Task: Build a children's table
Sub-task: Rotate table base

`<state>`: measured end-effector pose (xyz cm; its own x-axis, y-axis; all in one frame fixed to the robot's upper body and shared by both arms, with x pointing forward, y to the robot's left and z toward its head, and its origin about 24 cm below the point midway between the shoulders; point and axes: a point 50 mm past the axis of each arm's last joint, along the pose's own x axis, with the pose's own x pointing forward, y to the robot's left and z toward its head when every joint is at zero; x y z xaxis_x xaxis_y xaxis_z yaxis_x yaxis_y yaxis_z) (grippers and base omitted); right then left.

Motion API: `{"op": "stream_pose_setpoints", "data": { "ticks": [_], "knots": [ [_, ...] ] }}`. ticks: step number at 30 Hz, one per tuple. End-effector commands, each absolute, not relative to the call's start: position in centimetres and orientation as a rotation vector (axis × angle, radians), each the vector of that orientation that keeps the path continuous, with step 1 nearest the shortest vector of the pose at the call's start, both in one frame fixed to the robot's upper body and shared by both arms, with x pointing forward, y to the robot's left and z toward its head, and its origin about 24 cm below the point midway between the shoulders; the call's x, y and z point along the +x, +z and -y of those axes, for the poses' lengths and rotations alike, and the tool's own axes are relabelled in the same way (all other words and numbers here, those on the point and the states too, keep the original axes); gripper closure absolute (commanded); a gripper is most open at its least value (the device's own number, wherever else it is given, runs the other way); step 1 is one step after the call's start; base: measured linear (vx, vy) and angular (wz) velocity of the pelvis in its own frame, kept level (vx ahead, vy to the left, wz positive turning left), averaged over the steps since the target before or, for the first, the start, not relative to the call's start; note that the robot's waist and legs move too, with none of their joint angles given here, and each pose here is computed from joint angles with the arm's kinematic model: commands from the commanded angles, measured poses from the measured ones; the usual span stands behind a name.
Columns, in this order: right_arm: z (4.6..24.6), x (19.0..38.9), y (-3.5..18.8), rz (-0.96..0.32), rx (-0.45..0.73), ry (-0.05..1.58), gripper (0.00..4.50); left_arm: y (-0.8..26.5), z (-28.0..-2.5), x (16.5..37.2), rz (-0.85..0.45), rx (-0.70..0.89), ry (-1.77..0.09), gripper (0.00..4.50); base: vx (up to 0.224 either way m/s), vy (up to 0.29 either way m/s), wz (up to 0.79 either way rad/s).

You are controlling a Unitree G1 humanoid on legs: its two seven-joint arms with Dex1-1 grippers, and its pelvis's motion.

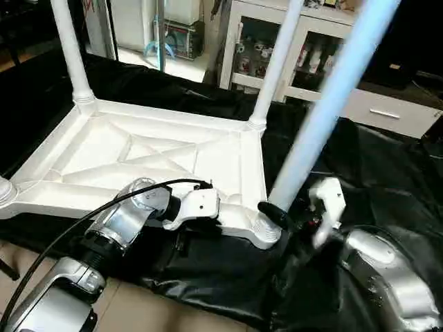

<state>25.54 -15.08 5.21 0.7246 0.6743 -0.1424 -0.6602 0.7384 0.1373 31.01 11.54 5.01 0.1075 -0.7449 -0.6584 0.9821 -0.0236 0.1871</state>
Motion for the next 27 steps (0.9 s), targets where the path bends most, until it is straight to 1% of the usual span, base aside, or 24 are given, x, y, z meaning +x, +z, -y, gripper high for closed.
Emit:
{"op": "stream_pose_setpoints", "data": {
  "ticks": [1, 2, 3, 5, 7, 10, 12, 13, 17, 19, 23, 24, 25, 27],
  "knots": [
    [18.2, 24.3, -0.6, -0.497, 0.042, 0.495, 2.65, 6.5, -10.4, 31.8, -0.32, 0.651, -1.397, 4.5, 0.0, 0.0, 0.0],
    [18.5, 24.7, -0.7, -0.492, 0.042, 0.436, 2.65, 6.7, -9.9, 31.9, -0.304, 0.628, -1.375, 4.5, 0.0, 0.0, 0.0],
    [18.5, 24.8, -0.7, -0.49, 0.042, 0.418, 2.65, 6.8, -9.7, 32.0, -0.299, 0.621, -1.367, 4.5, 0.0, 0.0, 0.0],
    [19.1, 25.6, -0.9, -0.483, 0.02, 0.304, 2.65, 7.1, -8.4, 32.7, -0.277, 0.584, -1.294, 4.5, 0.0, 0.0, 0.0],
    [19.2, 25.8, -1.0, -0.481, 0.001, 0.272, 2.65, 7.2, -8.0, 32.9, -0.281, 0.566, -1.263, 4.5, 0.0, 0.0, 0.0],
    [19.3, 27.0, -1.2, -0.477, -0.071, 0.137, 2.65, 7.4, -5.5, 34.0, -0.291, 0.546, -1.12, 4.5, 0.0, 0.0, 0.0],
    [19.2, 27.6, -1.3, -0.47, -0.086, 0.066, 2.65, 7.9, -3.9, 34.6, -0.278, 0.514, -1.028, 4.5, 0.0, 0.0, 0.0],
    [19.1, 28.0, -1.4, -0.468, -0.066, 0.005, 2.65, 8.4, -2.9, 35.0, -0.254, 0.498, -0.956, 4.5, 0.0, 0.0, 0.0],
    [18.8, 28.2, -1.6, -0.477, -0.022, -0.031, 2.65, 8.8, -2.2, 35.2, -0.23, 0.511, -0.939, 4.5, 0.0, 0.0, 0.0],
    [18.6, 28.4, -1.7, -0.478, 0.0, -0.023, 2.65, 8.9, -2.0, 35.0, -0.22, 0.524, -0.975, 4.5, 0.058, -0.03, 0.06],
    [18.1, 29.0, -1.2, -0.446, 0.077, 0.001, 2.65, 8.2, -2.6, 34.5, -0.239, 0.581, -1.045, 4.5, 0.028, -0.016, 0.02],
    [18.1, 29.0, -1.2, -0.446, 0.077, 0.001, 2.65, 8.2, -2.6, 34.5, -0.239, 0.581, -1.045, 4.5, 0.0, 0.0, 0.0],
    [18.1, 29.3, -0.9, -0.427, 0.11, 0.011, 2.65, 7.9, -3.2, 34.4, -0.253, 0.597, -1.057, 4.5, 0.0, 0.0, 0.0],
    [18.0, 29.4, -0.6, -0.415, 0.124, 0.028, 2.65, 7.7, -3.5, 34.2, -0.259, 0.604, -1.082, 4.5, 0.0, 0.0, 0.0]
  ]
}}
